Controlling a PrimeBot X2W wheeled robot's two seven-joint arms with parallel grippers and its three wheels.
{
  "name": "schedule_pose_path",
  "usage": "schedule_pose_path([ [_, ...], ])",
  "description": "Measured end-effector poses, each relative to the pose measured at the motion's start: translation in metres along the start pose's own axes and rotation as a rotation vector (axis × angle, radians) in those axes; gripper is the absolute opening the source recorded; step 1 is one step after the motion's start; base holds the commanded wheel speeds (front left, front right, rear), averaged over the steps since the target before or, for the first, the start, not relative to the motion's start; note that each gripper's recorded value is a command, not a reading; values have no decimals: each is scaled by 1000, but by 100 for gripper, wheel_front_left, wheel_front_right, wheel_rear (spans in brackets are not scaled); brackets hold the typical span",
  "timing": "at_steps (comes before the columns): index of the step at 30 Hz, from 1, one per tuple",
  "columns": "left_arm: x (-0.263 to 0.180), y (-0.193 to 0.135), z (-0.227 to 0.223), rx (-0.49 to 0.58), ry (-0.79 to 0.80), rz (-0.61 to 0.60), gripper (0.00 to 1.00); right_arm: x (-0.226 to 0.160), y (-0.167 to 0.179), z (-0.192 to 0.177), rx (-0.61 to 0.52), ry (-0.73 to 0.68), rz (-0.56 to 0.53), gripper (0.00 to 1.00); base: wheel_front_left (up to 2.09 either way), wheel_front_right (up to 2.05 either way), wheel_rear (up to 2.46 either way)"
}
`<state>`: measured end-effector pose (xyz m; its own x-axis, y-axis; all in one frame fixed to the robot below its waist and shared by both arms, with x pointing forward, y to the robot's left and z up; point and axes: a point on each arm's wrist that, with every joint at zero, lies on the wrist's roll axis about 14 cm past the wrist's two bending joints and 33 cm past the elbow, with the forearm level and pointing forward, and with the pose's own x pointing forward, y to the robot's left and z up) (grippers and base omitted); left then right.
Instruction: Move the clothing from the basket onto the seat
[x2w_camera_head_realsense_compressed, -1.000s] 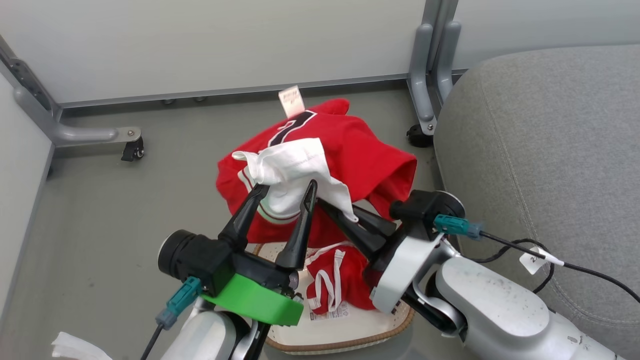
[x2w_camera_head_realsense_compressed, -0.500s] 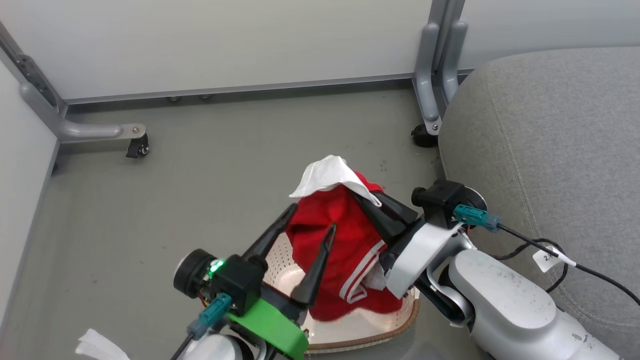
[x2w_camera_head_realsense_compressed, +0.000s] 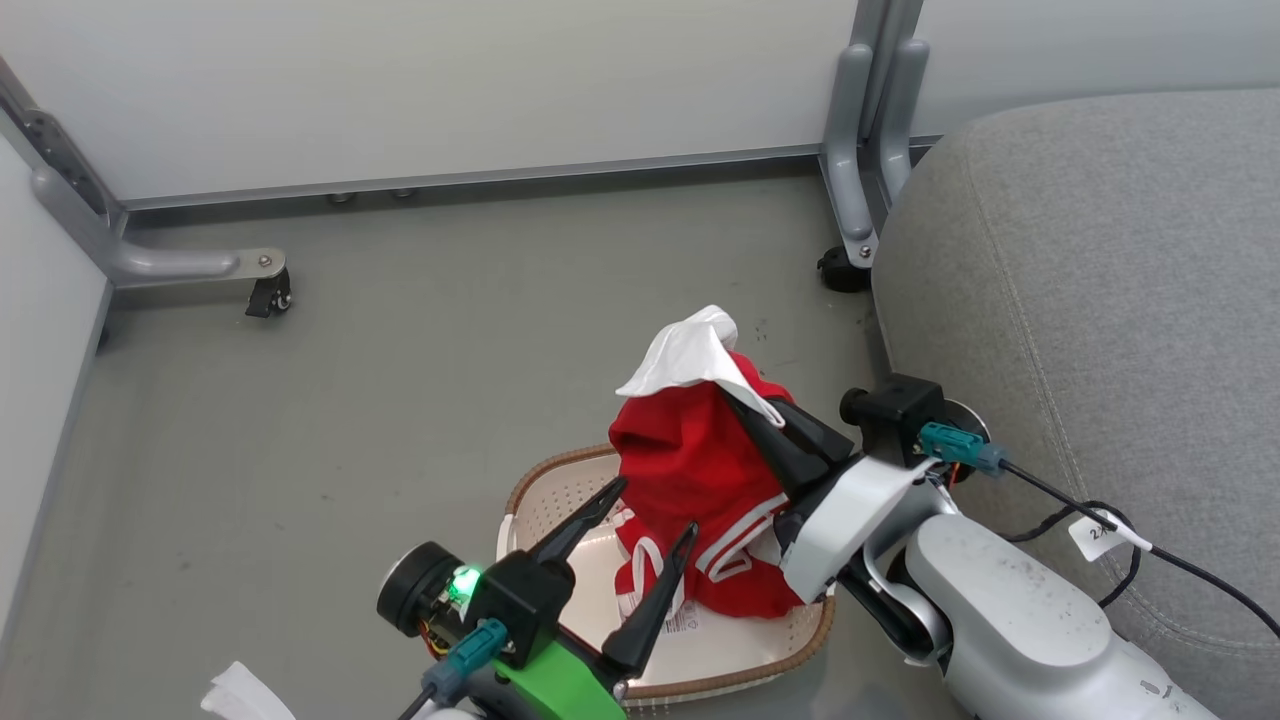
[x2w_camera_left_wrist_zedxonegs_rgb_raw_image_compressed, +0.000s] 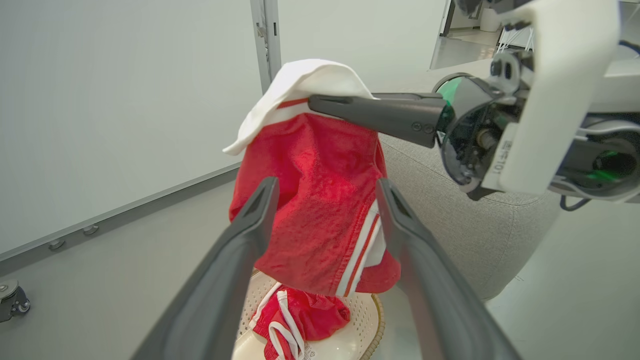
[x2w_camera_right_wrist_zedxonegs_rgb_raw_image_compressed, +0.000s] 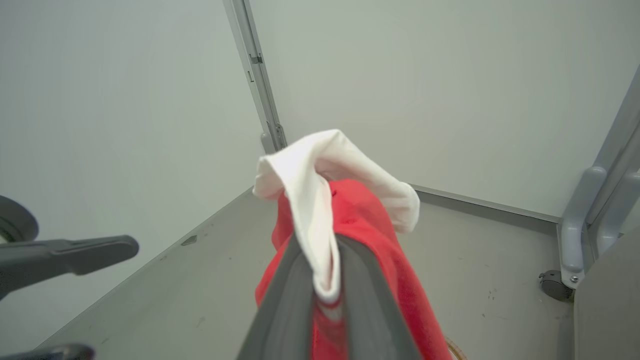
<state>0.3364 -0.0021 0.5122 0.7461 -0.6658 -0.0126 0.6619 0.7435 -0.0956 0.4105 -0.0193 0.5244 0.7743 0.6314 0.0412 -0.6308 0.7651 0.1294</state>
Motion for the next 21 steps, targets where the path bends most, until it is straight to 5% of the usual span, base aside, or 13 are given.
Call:
schedule_pose_path([
  [21, 42, -41, -12, 1, 32, -211, 100, -57, -67, 13, -34, -37, -250, 0, 0, 0, 0],
])
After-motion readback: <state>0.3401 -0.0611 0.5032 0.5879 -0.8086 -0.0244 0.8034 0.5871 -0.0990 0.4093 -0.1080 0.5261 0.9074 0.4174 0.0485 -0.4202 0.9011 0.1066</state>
